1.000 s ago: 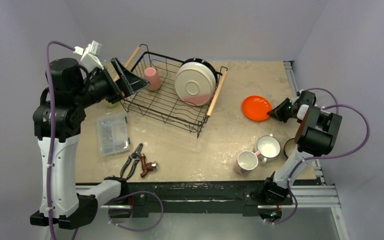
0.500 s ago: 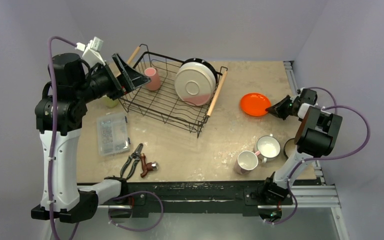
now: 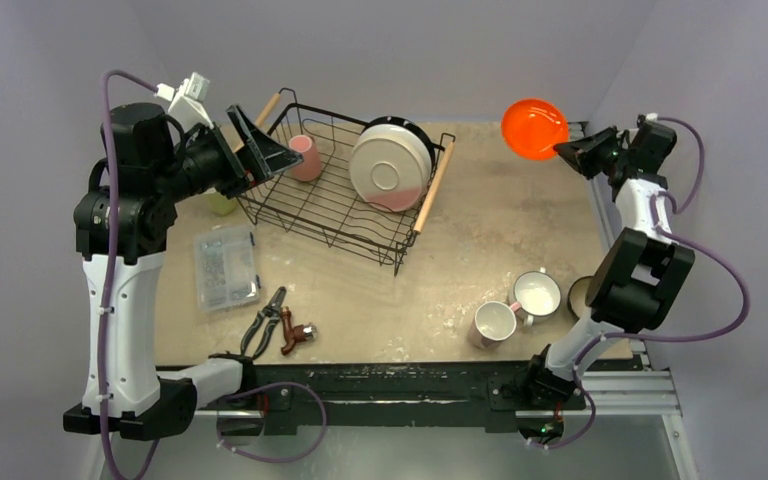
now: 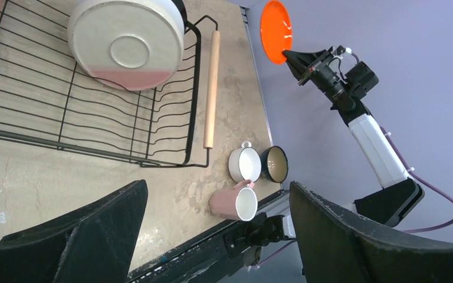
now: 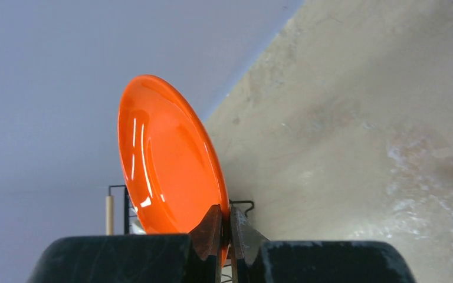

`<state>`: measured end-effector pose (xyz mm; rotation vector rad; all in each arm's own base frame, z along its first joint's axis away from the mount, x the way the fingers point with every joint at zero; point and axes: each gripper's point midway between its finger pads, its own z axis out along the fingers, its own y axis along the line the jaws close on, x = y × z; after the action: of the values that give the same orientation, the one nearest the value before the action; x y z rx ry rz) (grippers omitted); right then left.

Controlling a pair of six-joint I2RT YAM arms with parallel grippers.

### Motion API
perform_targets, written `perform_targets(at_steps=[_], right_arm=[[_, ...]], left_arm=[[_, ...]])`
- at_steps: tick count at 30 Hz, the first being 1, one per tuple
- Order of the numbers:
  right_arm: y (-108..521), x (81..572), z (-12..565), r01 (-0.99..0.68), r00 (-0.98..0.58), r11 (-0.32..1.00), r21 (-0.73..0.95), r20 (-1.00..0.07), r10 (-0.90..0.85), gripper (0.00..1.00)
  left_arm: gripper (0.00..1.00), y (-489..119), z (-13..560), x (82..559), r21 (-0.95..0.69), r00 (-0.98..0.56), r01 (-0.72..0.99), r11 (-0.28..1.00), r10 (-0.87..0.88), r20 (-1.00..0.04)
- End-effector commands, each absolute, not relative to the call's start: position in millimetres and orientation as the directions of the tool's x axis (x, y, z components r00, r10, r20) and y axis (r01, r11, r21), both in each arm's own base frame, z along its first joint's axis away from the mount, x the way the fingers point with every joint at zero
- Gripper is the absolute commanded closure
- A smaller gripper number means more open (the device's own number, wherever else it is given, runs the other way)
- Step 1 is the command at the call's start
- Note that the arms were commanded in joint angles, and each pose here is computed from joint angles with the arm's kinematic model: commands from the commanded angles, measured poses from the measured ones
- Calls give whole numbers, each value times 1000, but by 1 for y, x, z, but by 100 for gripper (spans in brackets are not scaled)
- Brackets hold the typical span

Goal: Load the mixed dishes into the dish rack
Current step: Pick up the plate at the center of the board, then insert the plate into the dish rack.

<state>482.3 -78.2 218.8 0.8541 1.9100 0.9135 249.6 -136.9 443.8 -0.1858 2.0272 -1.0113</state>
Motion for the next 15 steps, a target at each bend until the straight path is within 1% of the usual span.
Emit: perform_targets(at_steps=[1, 5, 9, 13, 15], right_arm=[[-46, 494, 316, -5, -399, 480, 877, -442, 804, 100], [11, 499, 360, -131, -457, 465, 875, -470, 755, 100], [83, 496, 388, -237, -540, 424, 874, -481, 690, 100], [166, 478, 396, -321, -648, 367, 873, -485, 587, 100], [198, 467, 393, -344, -698, 341, 875, -481, 530, 100]], left_arm=[[12, -136, 457, 251, -703, -603, 257, 663, -459, -653], [12, -137, 454, 253, -713, -615, 244, 658, -464, -638], [13, -139, 449, 256, -727, -629, 228, 648, -472, -618], [13, -139, 445, 259, -742, -636, 209, 637, -487, -598], [13, -139, 443, 259, -746, -640, 199, 635, -493, -590]])
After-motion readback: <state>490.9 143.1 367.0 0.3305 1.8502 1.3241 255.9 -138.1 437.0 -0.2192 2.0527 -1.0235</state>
